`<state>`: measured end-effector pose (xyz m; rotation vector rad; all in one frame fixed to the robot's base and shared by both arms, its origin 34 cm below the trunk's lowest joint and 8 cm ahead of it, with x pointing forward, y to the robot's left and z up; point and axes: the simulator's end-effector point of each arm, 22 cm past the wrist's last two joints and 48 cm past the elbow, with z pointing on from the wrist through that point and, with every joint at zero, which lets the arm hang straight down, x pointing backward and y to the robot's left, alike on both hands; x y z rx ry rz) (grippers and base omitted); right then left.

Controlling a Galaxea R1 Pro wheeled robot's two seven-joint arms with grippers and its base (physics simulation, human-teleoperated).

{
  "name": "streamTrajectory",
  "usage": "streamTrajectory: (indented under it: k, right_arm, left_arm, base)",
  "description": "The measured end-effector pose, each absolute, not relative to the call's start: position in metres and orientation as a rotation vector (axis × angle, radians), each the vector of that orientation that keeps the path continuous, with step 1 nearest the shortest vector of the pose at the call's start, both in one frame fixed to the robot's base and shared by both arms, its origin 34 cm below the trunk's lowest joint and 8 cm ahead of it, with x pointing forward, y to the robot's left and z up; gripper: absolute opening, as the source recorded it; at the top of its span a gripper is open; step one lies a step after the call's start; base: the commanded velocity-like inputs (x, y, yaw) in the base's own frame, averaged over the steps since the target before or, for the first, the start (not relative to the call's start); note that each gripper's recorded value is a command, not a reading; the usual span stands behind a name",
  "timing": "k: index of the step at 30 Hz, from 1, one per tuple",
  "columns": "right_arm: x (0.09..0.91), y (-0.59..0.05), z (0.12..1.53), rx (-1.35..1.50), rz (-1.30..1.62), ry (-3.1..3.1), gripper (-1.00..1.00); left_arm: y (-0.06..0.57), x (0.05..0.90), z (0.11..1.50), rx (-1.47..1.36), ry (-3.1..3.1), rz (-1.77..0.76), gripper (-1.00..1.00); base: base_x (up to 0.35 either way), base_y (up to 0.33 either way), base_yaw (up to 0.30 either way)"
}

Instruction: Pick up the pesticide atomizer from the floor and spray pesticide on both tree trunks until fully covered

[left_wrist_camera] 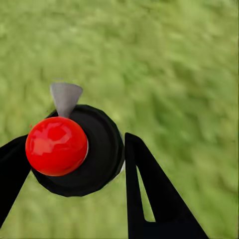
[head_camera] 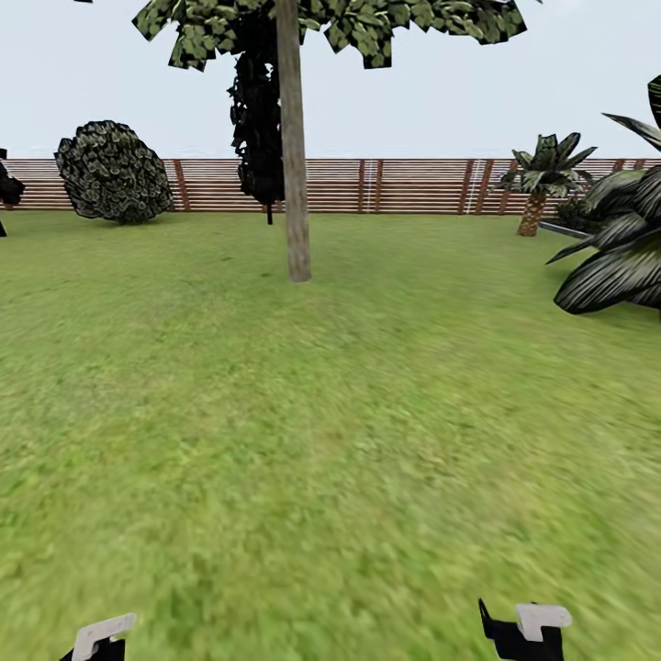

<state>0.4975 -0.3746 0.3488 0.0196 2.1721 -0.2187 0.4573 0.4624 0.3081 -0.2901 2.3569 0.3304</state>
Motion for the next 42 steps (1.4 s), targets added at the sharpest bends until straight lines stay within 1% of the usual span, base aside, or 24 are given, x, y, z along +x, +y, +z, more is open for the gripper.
streamTrajectory:
  k: [35, 42]
  right_arm:
    - [0.4976, -0.3742, 0.3488, 0.018, -0.218, 2.172, 1.00]
    - [0.4976, -0.3740, 0.3488, 0.017, -0.217, 2.172, 1.00]
  left_arm:
    - [0.4662, 0.4558, 0.3083, -0.291, 2.359, 0.340, -1.00]
    - [0.4685, 0.4557, 0.3092, -0.337, 2.348, 0.334, -1.00]
  base:
    - [0.333, 0.164, 0.000]
    - [0.333, 0.152, 0.000]
